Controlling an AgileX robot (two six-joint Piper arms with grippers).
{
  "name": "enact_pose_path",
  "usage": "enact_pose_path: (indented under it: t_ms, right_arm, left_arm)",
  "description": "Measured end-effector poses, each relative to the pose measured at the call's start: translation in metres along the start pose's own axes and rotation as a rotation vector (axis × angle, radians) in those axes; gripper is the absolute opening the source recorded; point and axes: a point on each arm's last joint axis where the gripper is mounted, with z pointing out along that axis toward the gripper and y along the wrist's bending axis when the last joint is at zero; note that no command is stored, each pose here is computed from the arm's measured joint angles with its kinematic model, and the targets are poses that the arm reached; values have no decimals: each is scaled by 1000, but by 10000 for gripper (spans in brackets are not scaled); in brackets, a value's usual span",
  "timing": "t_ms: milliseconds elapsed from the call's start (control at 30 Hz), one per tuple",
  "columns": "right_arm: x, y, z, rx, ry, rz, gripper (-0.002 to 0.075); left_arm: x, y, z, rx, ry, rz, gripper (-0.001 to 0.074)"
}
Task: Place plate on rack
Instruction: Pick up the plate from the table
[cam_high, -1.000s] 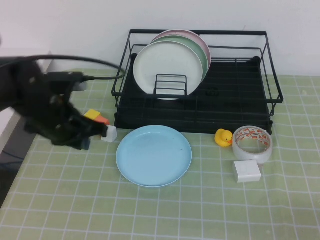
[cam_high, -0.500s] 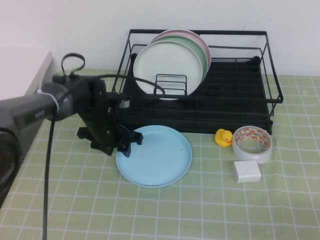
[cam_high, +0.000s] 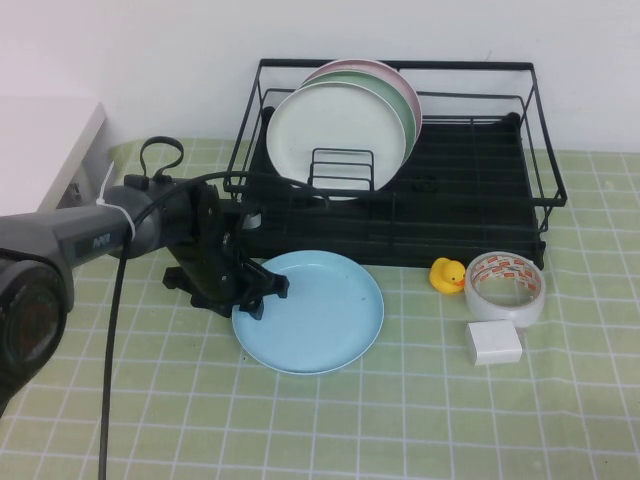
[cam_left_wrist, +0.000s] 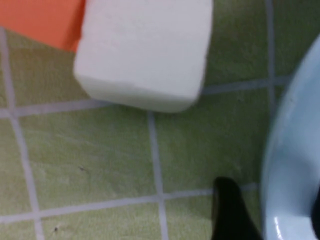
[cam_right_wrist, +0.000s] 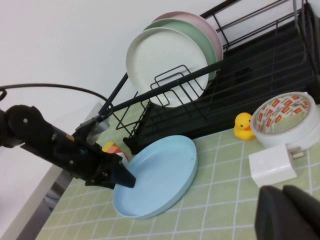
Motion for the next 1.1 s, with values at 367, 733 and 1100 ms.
enact_pose_path:
  t_ms: [367, 733, 1100]
  right_arm:
    - [1, 0, 0, -4, 7, -8, -2]
    - [14, 15, -4, -127, 196, -25, -2]
    - [-34, 41, 7, -132, 354, -97, 214]
  left_arm:
    - [-2, -2, 0, 22, -17, -65, 25]
    - [12, -12, -61, 308, -96, -100, 3]
    - [104, -11, -149, 373, -446, -21, 3]
